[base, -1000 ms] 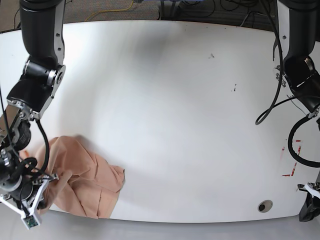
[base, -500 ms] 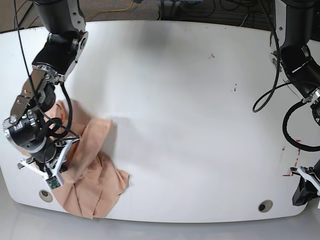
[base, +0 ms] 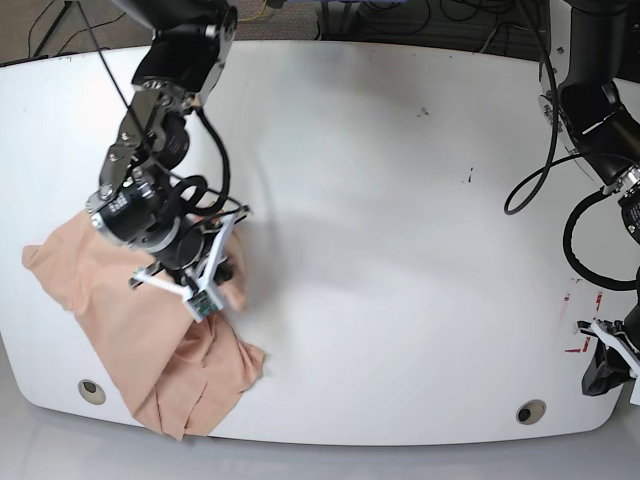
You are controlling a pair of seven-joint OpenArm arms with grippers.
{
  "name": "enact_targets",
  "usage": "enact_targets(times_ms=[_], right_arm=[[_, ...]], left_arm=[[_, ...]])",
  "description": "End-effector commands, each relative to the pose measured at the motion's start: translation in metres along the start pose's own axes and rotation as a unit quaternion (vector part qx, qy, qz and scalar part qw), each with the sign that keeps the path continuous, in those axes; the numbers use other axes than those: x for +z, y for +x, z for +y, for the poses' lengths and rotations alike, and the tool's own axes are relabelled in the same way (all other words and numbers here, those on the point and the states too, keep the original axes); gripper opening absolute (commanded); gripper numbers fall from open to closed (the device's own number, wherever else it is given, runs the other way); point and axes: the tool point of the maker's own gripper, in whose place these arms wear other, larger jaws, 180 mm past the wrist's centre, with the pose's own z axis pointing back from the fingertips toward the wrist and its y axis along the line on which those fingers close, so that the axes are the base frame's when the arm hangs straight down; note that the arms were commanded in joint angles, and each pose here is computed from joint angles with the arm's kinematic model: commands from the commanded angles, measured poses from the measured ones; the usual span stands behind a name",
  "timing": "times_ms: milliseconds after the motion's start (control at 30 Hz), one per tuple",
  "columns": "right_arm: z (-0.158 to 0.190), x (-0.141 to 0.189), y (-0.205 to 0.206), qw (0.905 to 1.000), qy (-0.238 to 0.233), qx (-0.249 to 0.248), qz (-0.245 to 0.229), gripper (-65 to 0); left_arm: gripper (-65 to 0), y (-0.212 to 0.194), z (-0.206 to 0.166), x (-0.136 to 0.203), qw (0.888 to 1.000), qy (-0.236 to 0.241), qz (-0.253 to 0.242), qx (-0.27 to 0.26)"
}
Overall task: Layout the t-shirt on the table in an organized manner, then fold the t-shirt properly
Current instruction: 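Lower the shirt with the right gripper and drag it across the table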
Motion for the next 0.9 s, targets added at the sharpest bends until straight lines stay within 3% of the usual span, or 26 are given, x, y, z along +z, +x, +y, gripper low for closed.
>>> enact_targets(times_ms=[0, 133, 600, 867], right_arm=[[0.003, 0.002, -0.002, 1.0, 0.0, -0.004, -0.008, -63.1], [0.004, 0.002, -0.019, 0.9999, -0.001, -0.011, 0.012, -63.1], [-0.048, 0.025, -0.072, 0.9937, -0.075, -0.042, 0.072, -63.1], [-0.092, 0.053, -0.095, 0.9837, -0.138, -0.078, 0.085, -63.1]], left_arm=[[-65.0, 0.019, 0.013, 0.015, 0.999, 0.021, -0.034, -0.01], [-65.0, 0.016, 0.014, 0.017, 0.999, 0.023, -0.032, -0.011], [-65.0, 0.001, 0.01, 0.015, 1.0, 0.018, -0.016, -0.007], [-65.0, -0.008, 0.001, 0.01, 1.0, 0.008, -0.01, 0.002]])
